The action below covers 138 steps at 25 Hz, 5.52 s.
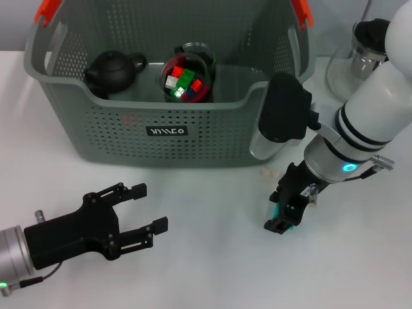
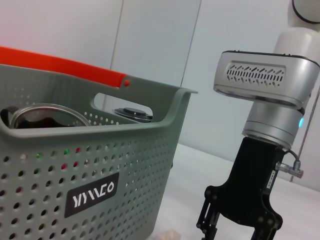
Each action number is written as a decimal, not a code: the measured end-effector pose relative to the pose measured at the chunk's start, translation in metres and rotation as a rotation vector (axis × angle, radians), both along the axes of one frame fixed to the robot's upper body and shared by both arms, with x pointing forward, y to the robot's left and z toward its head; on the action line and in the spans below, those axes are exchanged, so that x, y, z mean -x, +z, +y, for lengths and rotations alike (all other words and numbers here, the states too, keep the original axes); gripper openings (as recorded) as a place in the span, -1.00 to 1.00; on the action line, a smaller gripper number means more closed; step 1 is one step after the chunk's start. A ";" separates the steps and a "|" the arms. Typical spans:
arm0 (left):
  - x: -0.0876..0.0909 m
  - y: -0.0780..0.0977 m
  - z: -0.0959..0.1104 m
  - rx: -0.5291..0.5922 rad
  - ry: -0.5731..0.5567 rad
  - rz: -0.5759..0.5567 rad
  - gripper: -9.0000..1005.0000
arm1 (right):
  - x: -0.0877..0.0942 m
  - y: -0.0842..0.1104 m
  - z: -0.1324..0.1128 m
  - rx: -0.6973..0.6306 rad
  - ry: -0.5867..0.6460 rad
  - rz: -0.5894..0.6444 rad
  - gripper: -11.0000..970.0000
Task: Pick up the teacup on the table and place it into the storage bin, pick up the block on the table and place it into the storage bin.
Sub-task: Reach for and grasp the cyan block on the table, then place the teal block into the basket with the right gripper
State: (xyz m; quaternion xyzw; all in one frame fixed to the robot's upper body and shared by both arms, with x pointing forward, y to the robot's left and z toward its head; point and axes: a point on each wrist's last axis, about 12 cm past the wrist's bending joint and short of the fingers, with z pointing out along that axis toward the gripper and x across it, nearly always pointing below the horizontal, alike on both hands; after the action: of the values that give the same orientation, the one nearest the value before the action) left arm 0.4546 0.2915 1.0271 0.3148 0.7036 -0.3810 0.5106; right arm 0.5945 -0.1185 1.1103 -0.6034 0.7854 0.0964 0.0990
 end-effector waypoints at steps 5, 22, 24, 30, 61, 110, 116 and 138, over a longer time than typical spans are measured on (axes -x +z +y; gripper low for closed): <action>-0.001 0.000 -0.001 0.000 -0.002 -0.001 0.62 | 0.002 0.000 -0.001 0.002 0.004 0.015 0.26; -0.002 0.001 0.000 0.000 -0.004 -0.003 0.62 | 0.003 0.005 -0.002 0.007 0.046 -0.002 0.26; -0.002 0.001 0.000 -0.001 -0.004 -0.004 0.62 | 0.003 0.004 -0.003 0.017 0.047 -0.004 0.26; -0.003 0.002 0.000 -0.002 -0.005 -0.007 0.62 | 0.003 0.002 -0.005 0.031 0.039 -0.002 0.26; -0.004 0.002 0.002 -0.005 0.002 -0.011 0.62 | 0.005 0.052 -0.035 -0.379 0.029 0.029 -0.12; -0.012 0.006 -0.002 0.009 -0.009 -0.005 0.62 | -0.075 0.124 0.093 -0.312 -0.146 -0.498 -0.12; -0.012 0.006 -0.003 0.009 -0.008 -0.003 0.62 | -0.072 0.114 0.099 -0.274 -0.106 -0.512 -0.12; -0.011 0.004 -0.002 0.005 0.000 0.003 0.62 | -0.068 0.114 0.109 -0.262 -0.103 -0.484 0.06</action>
State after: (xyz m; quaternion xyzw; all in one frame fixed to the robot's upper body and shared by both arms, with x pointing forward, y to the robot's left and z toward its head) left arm 0.4660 0.2890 1.0313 0.3127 0.7035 -0.3832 0.5104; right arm 0.6622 -0.0093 1.2238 -0.5501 0.7494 0.0452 0.3657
